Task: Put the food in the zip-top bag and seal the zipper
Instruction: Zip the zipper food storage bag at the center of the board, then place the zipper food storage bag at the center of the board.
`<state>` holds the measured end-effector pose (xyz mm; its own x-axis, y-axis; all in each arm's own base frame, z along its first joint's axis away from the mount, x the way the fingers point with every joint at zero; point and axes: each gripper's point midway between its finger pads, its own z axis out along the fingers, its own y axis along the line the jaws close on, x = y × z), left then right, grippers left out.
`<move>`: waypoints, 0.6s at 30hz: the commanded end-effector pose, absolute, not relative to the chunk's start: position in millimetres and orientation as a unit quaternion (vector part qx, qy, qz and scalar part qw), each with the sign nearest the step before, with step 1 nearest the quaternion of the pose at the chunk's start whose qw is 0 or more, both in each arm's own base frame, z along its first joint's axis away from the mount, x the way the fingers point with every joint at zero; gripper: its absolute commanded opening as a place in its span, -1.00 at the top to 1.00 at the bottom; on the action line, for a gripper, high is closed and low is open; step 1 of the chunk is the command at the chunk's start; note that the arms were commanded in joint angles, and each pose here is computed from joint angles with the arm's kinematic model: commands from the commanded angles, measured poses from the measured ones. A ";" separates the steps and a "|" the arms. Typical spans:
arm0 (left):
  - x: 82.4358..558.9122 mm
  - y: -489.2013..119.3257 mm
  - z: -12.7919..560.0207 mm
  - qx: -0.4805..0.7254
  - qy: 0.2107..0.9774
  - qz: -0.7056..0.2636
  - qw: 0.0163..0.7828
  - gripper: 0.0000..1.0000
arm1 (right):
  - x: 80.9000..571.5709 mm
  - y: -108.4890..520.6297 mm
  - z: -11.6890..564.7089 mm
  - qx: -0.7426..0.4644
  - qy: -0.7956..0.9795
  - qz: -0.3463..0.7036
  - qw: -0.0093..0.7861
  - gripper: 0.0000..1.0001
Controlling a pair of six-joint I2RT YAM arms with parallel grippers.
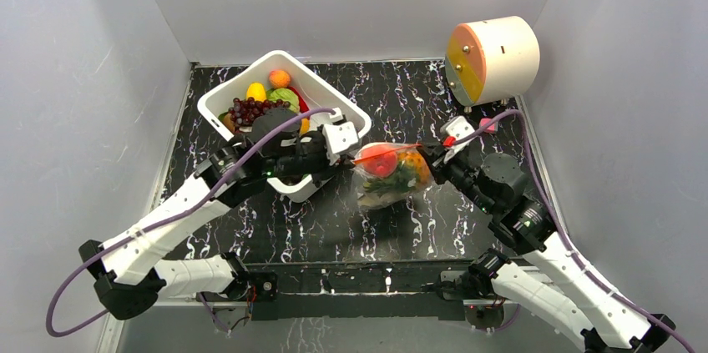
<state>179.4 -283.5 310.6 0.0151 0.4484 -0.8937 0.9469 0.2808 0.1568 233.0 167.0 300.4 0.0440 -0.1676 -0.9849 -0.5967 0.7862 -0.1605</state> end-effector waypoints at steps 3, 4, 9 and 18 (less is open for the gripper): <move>179.3 -285.3 297.4 0.554 0.656 -0.260 0.442 1.00 | 243.2 108.3 318.0 -0.218 0.698 0.038 0.681 1.00; 180.2 -286.7 294.2 0.557 0.653 -0.259 0.443 1.00 | 243.4 108.6 317.0 -0.218 0.699 0.039 0.680 1.00; 189.1 -286.5 284.9 0.561 0.653 -0.239 0.450 1.00 | 246.4 99.7 312.1 -0.207 0.725 0.014 0.657 1.00; 145.1 -312.2 295.0 0.549 0.618 -0.382 0.413 1.00 | 187.8 111.3 335.7 -0.170 0.735 0.174 0.633 1.00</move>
